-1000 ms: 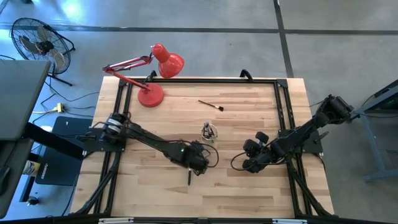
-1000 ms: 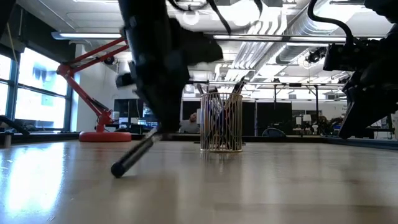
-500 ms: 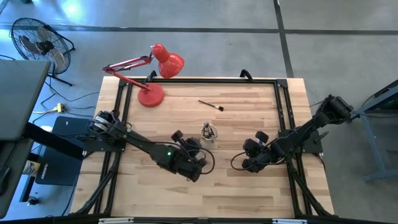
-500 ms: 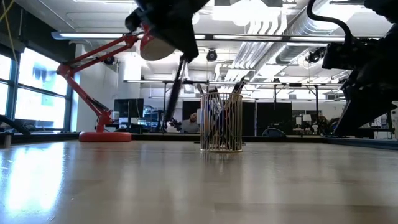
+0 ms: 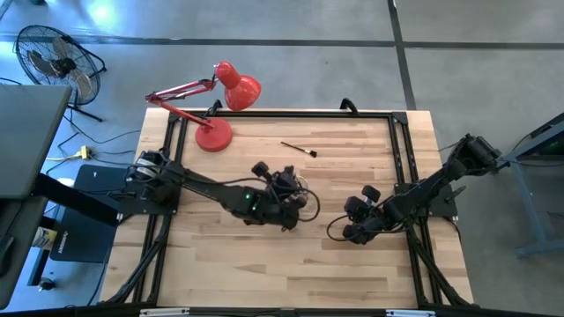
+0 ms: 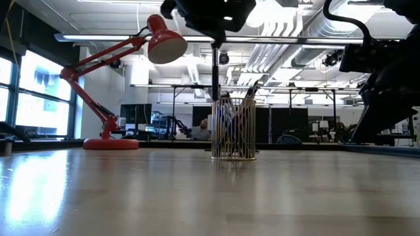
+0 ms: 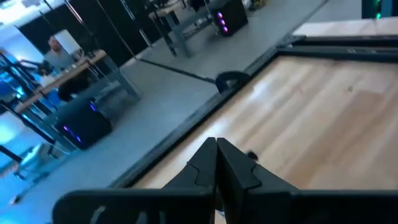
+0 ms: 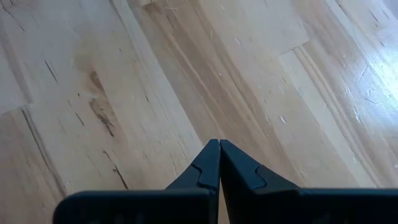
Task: Put items in baskets/containers
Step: Put the powder brush into the wire organizer, then put the brow brush into the wire organizer
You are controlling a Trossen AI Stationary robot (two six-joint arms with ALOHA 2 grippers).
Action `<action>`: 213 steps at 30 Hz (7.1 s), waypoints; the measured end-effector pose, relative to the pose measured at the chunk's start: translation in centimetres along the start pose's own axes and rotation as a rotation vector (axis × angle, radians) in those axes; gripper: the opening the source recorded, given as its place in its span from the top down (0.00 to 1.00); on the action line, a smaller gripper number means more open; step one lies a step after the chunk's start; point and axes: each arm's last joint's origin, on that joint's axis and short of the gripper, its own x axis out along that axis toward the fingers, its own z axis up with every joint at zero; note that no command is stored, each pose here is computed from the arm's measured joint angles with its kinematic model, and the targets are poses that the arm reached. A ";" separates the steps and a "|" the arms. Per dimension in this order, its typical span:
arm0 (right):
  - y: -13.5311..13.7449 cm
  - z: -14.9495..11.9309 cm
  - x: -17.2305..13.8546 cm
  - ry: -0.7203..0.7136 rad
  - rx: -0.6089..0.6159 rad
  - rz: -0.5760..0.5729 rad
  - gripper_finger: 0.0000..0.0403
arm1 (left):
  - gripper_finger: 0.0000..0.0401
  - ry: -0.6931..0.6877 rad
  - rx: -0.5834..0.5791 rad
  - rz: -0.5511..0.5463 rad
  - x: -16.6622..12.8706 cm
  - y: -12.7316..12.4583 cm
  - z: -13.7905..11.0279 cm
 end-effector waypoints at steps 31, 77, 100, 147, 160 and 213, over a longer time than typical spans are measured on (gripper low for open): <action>0.2 0.1 0.0 -0.012 -0.009 0.018 1.00 | 0.96 0.170 -0.036 -0.235 2.7 -3.9 -3.8; 0.2 0.3 0.0 -0.068 0.004 -0.009 0.99 | 1.00 0.438 -0.007 -0.668 -3.3 3.9 -7.5; -12.2 9.7 7.1 -0.269 0.405 -0.020 0.67 | 1.00 0.209 -0.104 -0.858 -4.2 10.2 -14.7; -16.7 13.8 15.2 -0.070 0.297 0.056 0.93 | 1.00 0.156 -0.103 -0.828 -4.1 10.2 -14.3; -15.9 12.8 10.4 0.105 0.147 0.049 1.00 | 1.00 0.155 -0.102 -0.828 -4.1 10.2 -14.3; -0.5 25.3 -4.2 0.573 -0.313 0.168 1.00 | 1.00 0.167 -0.106 -0.909 -4.3 10.0 -14.2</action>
